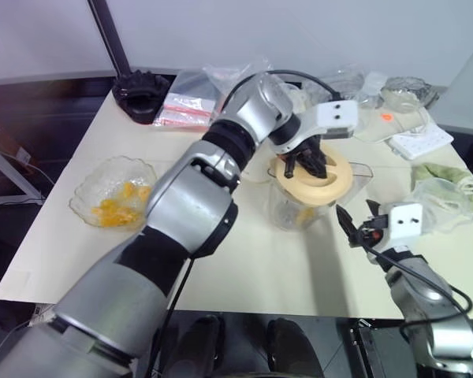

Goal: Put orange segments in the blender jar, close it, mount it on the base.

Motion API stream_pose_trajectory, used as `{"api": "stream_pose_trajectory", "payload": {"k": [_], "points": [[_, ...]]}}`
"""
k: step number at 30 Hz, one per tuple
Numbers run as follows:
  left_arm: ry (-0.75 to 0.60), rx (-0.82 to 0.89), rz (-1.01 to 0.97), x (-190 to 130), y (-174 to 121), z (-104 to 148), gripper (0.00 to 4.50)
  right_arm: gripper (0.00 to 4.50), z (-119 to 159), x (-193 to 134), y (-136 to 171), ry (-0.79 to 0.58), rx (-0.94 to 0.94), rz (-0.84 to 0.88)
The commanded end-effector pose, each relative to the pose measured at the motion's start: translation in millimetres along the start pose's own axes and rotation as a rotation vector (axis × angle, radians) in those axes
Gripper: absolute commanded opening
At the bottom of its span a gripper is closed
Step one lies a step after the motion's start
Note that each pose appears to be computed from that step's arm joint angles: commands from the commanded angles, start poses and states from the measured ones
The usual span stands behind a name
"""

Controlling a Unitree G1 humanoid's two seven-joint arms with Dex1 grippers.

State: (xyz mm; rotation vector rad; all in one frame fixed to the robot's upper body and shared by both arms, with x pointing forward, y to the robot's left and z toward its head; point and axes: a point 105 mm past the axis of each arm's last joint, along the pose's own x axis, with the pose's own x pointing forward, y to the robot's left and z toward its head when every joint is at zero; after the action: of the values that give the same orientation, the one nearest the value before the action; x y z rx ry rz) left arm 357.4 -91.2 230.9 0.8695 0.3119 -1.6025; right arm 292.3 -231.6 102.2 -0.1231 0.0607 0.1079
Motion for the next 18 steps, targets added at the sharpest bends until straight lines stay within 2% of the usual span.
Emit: {"api": "stream_pose_trajectory", "payload": {"k": [1,10,13,16,17,18], "points": [[0.058,-0.009,-0.012,8,-3,-16,0.25,3.52,8,14,-8,-0.06,-0.038,-0.025],[0.082,-0.001,-0.019,9,-4,-21,0.25,3.52,17,41,-19,-0.121,-0.072,-0.047],[0.09,0.003,-0.029,9,-6,-23,0.25,2.56,26,45,-15,-0.158,-0.059,-0.029],[0.072,0.002,-0.046,9,-7,-21,0.25,1.09,28,45,-13,-0.159,-0.075,-0.034],[0.07,0.003,-0.047,9,-7,-20,0.25,0.85,29,45,-13,-0.159,-0.085,-0.039],[0.071,0.003,-0.047,10,-7,-21,0.25,0.86,28,44,-13,-0.154,-0.099,-0.045]]}}
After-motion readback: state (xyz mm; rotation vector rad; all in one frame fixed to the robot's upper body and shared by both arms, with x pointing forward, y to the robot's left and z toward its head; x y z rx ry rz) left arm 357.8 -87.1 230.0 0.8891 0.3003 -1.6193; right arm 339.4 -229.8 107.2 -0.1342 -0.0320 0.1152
